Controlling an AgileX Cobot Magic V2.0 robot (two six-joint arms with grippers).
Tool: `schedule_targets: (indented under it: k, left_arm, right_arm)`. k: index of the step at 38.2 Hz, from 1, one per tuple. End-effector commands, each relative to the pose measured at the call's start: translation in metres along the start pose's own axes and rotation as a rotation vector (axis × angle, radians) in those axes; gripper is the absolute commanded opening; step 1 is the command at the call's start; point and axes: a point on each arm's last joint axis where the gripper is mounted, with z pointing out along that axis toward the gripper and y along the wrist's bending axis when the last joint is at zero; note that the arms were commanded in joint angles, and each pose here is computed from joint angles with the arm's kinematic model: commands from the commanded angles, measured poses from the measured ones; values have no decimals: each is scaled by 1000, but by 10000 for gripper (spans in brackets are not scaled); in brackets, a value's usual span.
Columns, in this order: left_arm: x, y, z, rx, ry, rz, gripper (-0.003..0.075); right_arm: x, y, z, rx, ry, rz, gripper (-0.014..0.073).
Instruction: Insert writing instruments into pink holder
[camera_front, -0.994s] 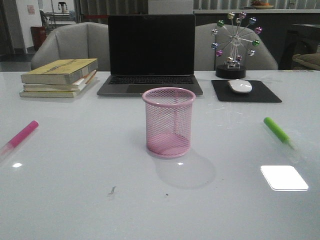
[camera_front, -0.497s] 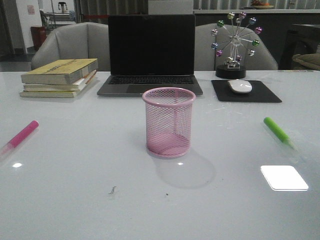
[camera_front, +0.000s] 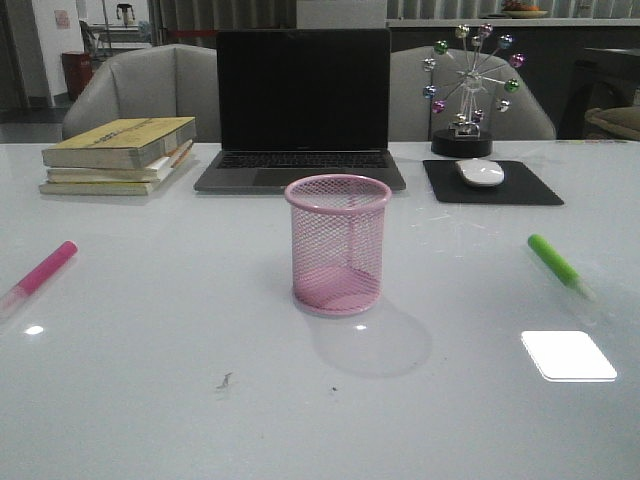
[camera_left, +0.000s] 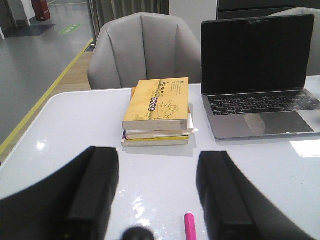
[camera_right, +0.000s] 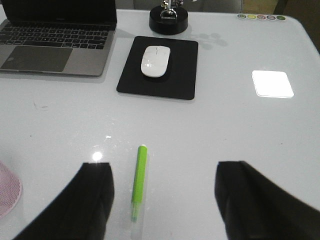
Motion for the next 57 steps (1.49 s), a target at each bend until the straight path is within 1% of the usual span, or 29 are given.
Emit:
schedule_targets:
  k: [1,4,11,19,26,31,41,48,57]
  left_arm:
    - [-20,2,-2,-18,-119,-19,428]
    - [-20,2,-2,-18,-119,-19,428]
    - [-20,2,-2,-18,-119,-19,428]
    - [-20,2,-2,-18,-119,-19,428]
    - [-20,2,-2,-18,-119,-19,428]
    - [-20,2,-2,-18,-119,-19,428]
    - [-20,2,-2,-18,-119,-19,428]
    - [-21,2,-2,-19,-121,-19,428]
    - [-21,2,-2,-19,-121,-19,428]
  right_arm:
    - [-32,1,7,0,-60,-2,542]
    - [-42,1,20,1,-6,-2,542]
    - [-54,3,61,1,136,-1,542]
    - [-58,5,109,-2,259,-5,542]
    - [-54,21,151,-42,363,-74,542]
    - [-46,25,181,-50,435,-75,542]
    - [-13,25,229,-35,702,-58,542]
    - [1,25,251,-33,747,-57,542]
    - [15,25,267,-31,783,-57,540]
